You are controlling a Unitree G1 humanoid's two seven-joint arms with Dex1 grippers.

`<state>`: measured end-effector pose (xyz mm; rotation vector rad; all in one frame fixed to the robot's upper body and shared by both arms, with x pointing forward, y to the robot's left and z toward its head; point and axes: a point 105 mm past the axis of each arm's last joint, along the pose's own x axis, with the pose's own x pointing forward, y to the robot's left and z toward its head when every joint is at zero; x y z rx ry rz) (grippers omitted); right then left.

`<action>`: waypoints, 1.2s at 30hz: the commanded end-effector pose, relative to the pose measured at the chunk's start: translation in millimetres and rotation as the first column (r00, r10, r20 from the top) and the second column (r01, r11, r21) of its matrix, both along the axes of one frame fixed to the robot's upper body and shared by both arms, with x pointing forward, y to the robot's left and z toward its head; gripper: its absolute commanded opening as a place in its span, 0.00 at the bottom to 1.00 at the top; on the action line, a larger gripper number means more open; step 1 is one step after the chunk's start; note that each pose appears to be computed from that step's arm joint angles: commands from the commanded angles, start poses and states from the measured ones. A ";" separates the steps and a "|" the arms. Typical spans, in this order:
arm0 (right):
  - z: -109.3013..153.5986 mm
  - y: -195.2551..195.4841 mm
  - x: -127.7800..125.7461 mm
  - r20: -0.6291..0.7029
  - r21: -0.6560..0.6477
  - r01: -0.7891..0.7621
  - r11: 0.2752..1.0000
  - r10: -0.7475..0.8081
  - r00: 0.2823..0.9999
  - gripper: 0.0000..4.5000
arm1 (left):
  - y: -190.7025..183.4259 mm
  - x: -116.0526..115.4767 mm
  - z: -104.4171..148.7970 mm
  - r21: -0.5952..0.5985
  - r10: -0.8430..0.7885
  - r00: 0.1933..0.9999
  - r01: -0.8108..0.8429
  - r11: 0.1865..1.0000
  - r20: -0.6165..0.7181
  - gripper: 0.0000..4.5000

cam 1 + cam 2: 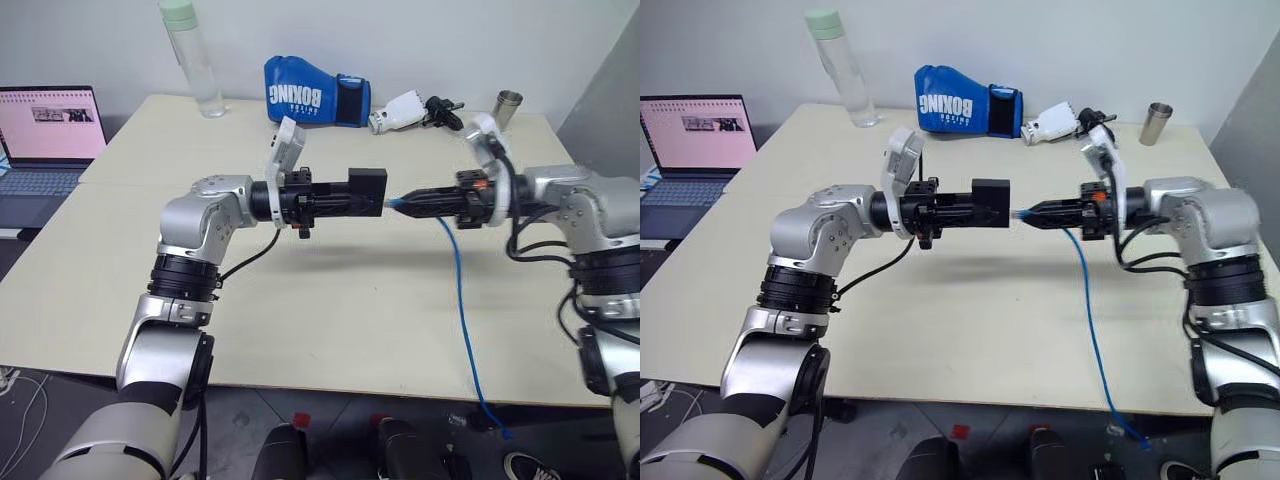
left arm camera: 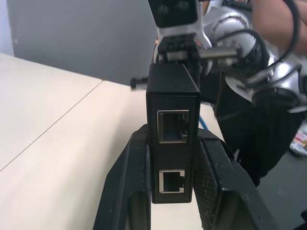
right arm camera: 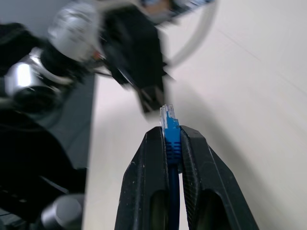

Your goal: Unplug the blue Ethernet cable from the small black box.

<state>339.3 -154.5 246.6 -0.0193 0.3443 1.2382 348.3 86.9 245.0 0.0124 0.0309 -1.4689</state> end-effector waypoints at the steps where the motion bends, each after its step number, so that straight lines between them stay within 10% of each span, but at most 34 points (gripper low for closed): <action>1: 8.0 -20.9 -4.5 0.015 0.007 0.048 0.999 -0.048 0.999 0.02 | 12.0 -1.2 8.2 -0.008 0.019 0.999 -0.019 1.000 0.046 0.18; 8: -28.1 -40.4 28.6 0.103 -0.077 0.322 0.944 -0.313 0.944 0.02 | 6.0 -1.2 9.4 -0.011 0.011 0.998 -0.011 1.000 0.057 0.18; 14: -72.6 -86.2 66.0 0.264 -0.195 0.701 0.686 -0.652 0.711 0.02 | 3.8 -2.6 8.9 -0.018 0.012 0.998 -0.011 1.000 0.062 0.18; 21: -104.3 -83.2 67.6 0.291 -0.234 0.758 0.609 -0.700 0.652 0.02 | 0.9 -4.7 7.5 -0.025 0.014 0.998 -0.012 1.000 0.057 0.18; 36: -111.7 -78.9 54.6 0.258 -0.259 0.728 0.635 -0.680 0.686 0.79 | -1.9 -7.3 6.7 -0.028 0.013 0.999 -0.011 1.000 0.052 0.18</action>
